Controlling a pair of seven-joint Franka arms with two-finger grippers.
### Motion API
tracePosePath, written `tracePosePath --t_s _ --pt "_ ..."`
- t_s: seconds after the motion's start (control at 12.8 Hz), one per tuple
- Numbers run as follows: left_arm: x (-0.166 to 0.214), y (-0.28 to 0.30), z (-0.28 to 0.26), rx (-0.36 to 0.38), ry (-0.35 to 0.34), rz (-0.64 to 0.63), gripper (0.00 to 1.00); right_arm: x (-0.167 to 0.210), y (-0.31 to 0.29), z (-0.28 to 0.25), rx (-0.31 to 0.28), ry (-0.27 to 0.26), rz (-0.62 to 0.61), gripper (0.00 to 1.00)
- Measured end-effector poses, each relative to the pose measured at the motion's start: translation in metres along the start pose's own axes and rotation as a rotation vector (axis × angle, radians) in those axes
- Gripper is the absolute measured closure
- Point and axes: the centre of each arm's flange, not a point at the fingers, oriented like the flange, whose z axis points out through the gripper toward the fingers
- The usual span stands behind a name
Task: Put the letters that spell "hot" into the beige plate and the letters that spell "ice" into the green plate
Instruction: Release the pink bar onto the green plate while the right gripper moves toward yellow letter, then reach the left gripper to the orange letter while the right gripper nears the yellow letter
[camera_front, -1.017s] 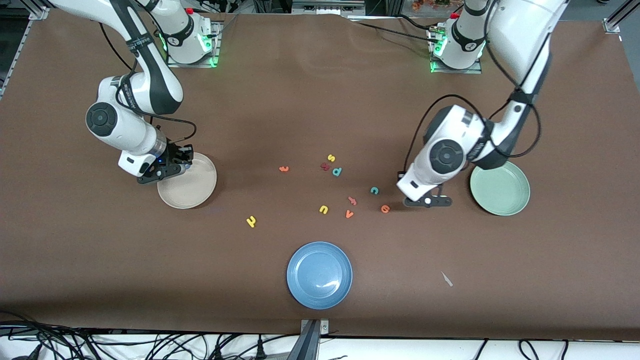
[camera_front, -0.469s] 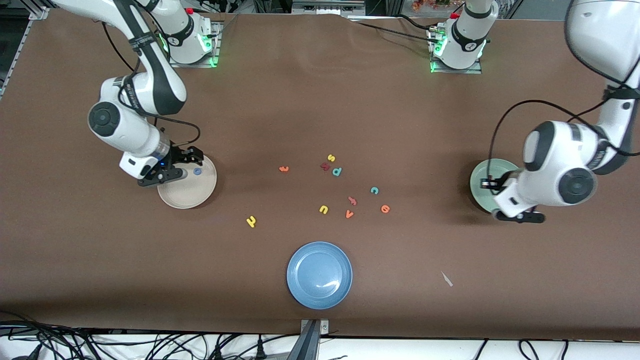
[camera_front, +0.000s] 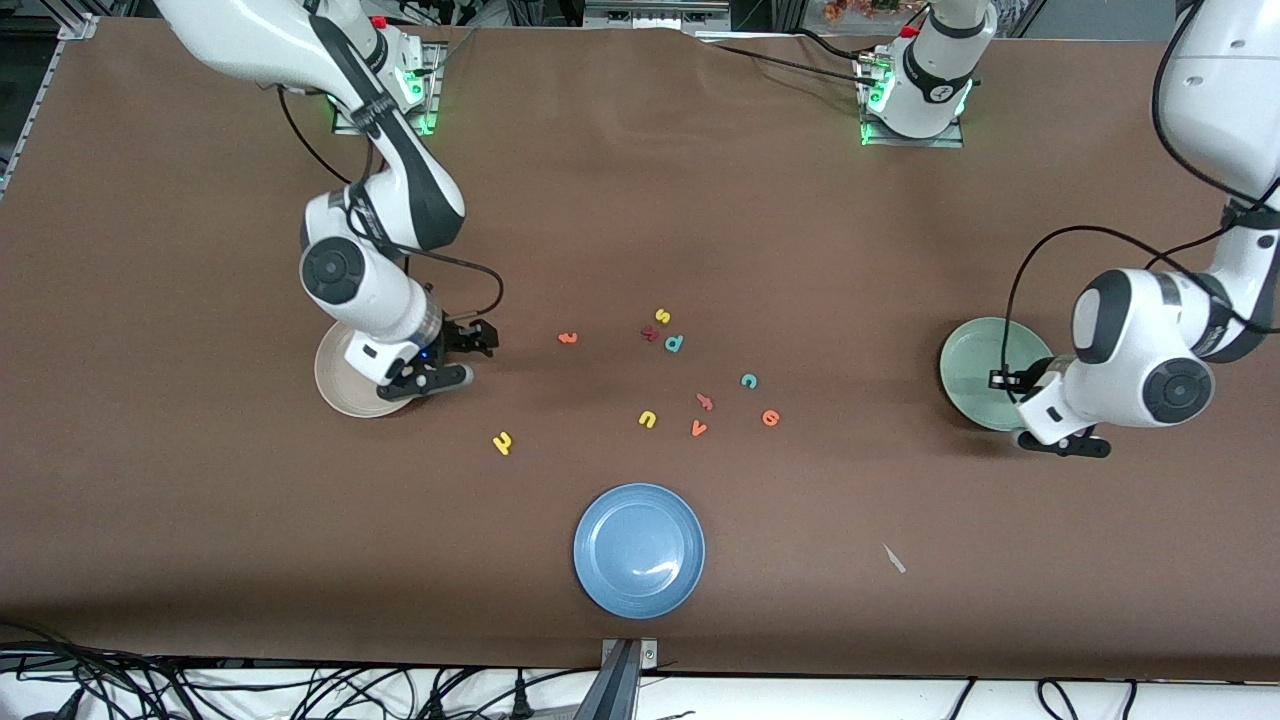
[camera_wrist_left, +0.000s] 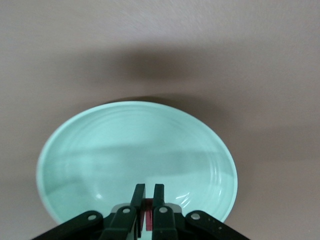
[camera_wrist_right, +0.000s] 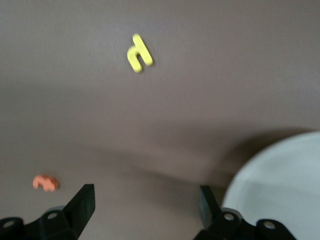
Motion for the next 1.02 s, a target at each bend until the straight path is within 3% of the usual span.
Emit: tracePosePath --t_s 0.08,0.39,0.7,1.02 --pt "0.001 0.0 0.004 -0.003 -0.003 0.001 0.87 0.016 0.002 0.007 0.005 0.011 0.012 0.07" --pt "0.004 0.001 -0.014 -0.001 0.032 -0.019 0.45 0.062 0.001 0.044 -0.028 0.043 0.033 0.08" --pt "0.011 0.065 -0.055 -0.059 0.096 -0.184 0.01 0.075 -0.015 0.069 -0.053 0.056 0.045 0.11" --pt "0.012 0.159 -0.058 -0.129 0.06 -0.511 0.0 0.076 -0.015 0.075 -0.06 0.07 0.049 0.19"
